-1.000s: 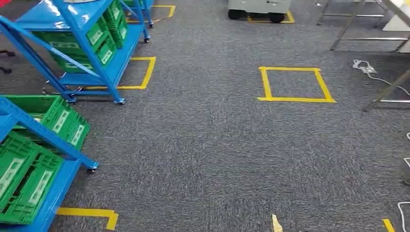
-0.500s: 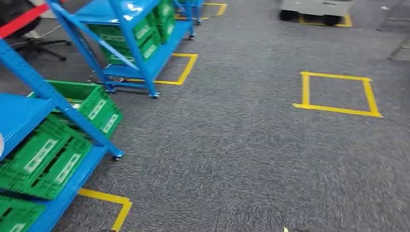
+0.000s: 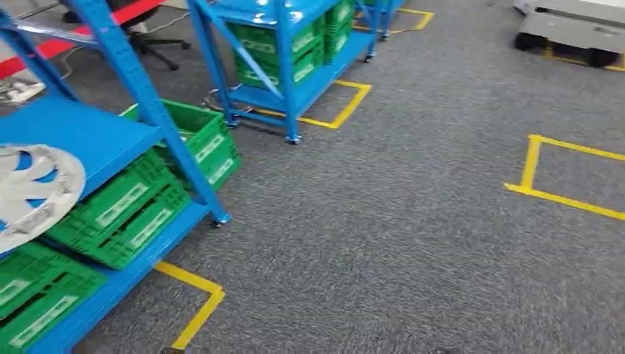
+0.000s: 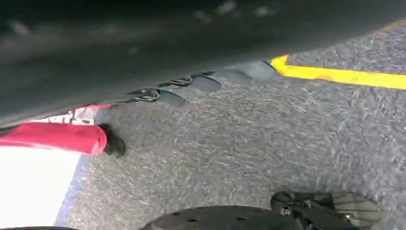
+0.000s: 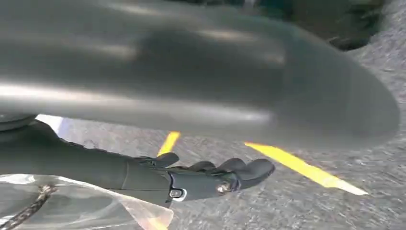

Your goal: Take the parts from the cabinet and place them on the table.

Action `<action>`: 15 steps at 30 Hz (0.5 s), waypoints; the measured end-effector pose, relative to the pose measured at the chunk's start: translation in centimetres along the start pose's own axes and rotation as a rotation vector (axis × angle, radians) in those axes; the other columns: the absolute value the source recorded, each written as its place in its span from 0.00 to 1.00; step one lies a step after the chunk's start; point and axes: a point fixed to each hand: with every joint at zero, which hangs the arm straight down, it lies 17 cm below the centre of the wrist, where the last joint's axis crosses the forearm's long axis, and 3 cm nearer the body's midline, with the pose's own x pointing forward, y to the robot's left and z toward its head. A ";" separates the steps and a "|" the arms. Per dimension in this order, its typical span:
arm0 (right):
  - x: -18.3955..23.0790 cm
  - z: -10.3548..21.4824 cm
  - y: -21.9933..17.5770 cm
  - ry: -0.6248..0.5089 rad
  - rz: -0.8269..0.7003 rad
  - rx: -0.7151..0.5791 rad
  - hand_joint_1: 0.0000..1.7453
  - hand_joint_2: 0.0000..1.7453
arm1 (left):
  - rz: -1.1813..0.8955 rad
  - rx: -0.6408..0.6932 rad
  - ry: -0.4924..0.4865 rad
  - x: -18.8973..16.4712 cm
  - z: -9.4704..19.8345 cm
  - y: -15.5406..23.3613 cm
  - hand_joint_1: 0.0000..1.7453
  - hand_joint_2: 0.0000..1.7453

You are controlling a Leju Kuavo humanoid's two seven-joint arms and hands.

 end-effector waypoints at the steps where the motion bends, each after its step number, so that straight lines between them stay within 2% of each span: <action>1: -0.2 0.0 0.0 0.004 0.001 0.000 0.00 0.00 | -0.001 -0.001 0.001 0.0 0.0 0.0 0.00 0.00; 15: -0.5 0.0 0.1 0.014 -0.008 -0.004 0.00 0.00 | -0.017 -0.010 0.000 0.0 0.0 -0.3 0.00 0.00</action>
